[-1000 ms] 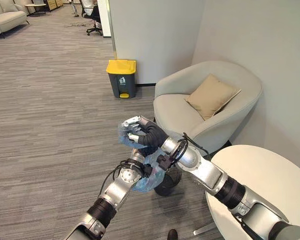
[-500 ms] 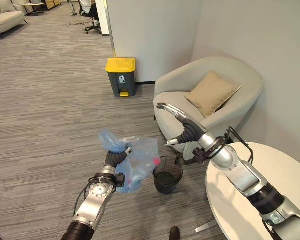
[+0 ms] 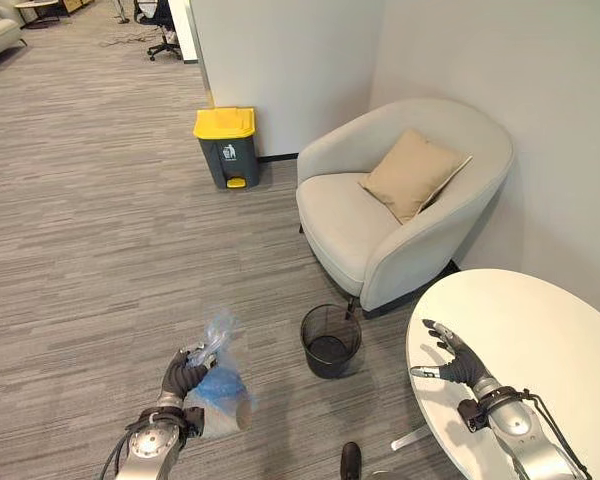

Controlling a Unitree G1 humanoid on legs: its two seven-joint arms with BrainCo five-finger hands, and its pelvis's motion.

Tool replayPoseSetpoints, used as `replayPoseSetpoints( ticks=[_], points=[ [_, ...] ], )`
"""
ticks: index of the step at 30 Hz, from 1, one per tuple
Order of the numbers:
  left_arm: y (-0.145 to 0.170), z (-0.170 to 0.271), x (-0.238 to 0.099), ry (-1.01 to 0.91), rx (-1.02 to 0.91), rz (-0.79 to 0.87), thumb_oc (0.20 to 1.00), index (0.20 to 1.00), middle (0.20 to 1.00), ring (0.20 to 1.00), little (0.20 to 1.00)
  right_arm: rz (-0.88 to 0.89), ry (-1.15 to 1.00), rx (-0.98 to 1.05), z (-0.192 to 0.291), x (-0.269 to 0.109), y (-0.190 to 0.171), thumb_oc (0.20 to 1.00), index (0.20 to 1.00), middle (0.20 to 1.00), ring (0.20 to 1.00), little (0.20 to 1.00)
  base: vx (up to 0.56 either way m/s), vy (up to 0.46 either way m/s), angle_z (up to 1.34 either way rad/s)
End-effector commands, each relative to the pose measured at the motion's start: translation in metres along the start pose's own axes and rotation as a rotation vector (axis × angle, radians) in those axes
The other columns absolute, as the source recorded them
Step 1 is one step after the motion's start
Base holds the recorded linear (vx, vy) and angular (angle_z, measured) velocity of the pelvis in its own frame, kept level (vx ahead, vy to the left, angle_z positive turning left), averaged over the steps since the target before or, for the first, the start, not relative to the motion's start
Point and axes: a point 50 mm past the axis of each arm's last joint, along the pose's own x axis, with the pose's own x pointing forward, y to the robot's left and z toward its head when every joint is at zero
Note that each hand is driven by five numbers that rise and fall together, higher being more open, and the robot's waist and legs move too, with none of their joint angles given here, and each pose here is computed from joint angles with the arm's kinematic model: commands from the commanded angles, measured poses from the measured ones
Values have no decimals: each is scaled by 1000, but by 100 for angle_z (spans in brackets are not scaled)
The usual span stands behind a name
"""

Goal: Gather garbage on tea table into small bin, then transfer packed bag to large trash can.

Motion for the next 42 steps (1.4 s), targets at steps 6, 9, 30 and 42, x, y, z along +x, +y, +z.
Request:
replayPoseSetpoints(
  ticks=[6,9,30,42],
  points=[
    [21,7,7,-31,-7,61,200,200,200,200,200,-35,-51,73,12,12,-4,1000,1000,1000,1000,1000,-5,-6,1],
    [24,-4,2,8,-21,75,200,200,200,200,200,-54,-8,125,2,10,-3,1000,1000,1000,1000,1000,-12,-36,7],
    [7,23,19,-74,19,-16,200,200,200,200,200,-88,-6,128,7,22,0,1000,1000,1000,1000,1000,-18,54,38],
    [12,40,26,-126,65,-17,200,200,200,200,200,-97,-42,167,18,29,3,1000,1000,1000,1000,1000,154,128,23]
  ],
)
